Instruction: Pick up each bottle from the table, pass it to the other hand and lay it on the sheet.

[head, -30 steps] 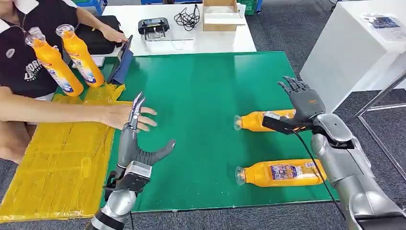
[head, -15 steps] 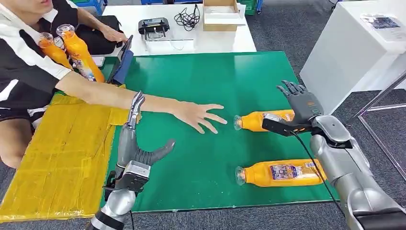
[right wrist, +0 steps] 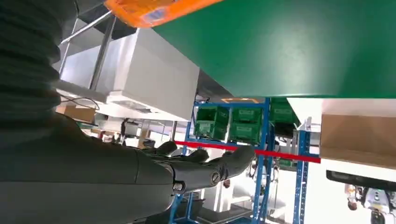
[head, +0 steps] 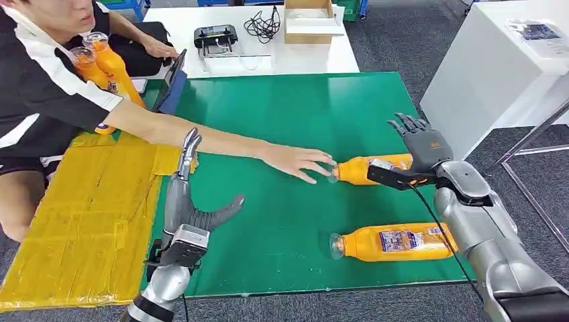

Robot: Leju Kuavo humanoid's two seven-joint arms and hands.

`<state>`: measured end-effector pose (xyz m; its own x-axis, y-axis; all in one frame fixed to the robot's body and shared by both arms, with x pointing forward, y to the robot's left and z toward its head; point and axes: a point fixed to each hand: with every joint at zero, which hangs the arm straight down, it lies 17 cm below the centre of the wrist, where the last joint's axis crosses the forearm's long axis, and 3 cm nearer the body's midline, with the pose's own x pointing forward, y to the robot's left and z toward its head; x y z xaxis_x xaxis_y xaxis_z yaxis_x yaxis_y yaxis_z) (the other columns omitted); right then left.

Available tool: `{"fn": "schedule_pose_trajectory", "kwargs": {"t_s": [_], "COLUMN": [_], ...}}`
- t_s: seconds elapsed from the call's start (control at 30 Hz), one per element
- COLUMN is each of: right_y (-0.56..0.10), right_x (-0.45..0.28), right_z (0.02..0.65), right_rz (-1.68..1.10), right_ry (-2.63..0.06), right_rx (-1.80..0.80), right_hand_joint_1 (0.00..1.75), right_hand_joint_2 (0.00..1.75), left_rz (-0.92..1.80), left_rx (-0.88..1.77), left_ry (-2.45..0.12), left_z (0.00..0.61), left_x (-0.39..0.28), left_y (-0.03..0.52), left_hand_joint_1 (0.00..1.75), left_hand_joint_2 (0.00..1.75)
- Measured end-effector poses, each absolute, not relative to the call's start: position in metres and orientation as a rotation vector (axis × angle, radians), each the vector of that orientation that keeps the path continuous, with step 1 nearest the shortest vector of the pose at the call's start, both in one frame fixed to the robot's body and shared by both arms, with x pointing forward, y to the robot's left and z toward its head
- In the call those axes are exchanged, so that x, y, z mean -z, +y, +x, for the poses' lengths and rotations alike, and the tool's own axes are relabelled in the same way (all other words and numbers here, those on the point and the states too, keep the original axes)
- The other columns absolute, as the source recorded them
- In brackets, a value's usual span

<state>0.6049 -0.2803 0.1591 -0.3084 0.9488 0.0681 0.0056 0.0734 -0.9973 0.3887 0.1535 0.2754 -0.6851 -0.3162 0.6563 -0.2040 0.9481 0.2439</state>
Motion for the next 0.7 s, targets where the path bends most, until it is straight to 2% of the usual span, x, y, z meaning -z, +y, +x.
{"fn": "schedule_pose_trajectory", "kwargs": {"t_s": [0.7], "right_y": [-0.2853], "right_x": [-0.1525], "right_z": [0.6052], "right_rz": [-0.996], "right_ry": [-1.457], "right_rx": [-1.370], "right_hand_joint_1": [0.00], "right_hand_joint_2": [1.75], "left_rz": [0.365], "left_rx": [0.193], "left_ry": [-2.349], "left_z": [0.3899], "left_x": [-0.2766], "left_y": [0.1539], "left_hand_joint_1": [0.00], "left_hand_joint_2": [1.75]}}
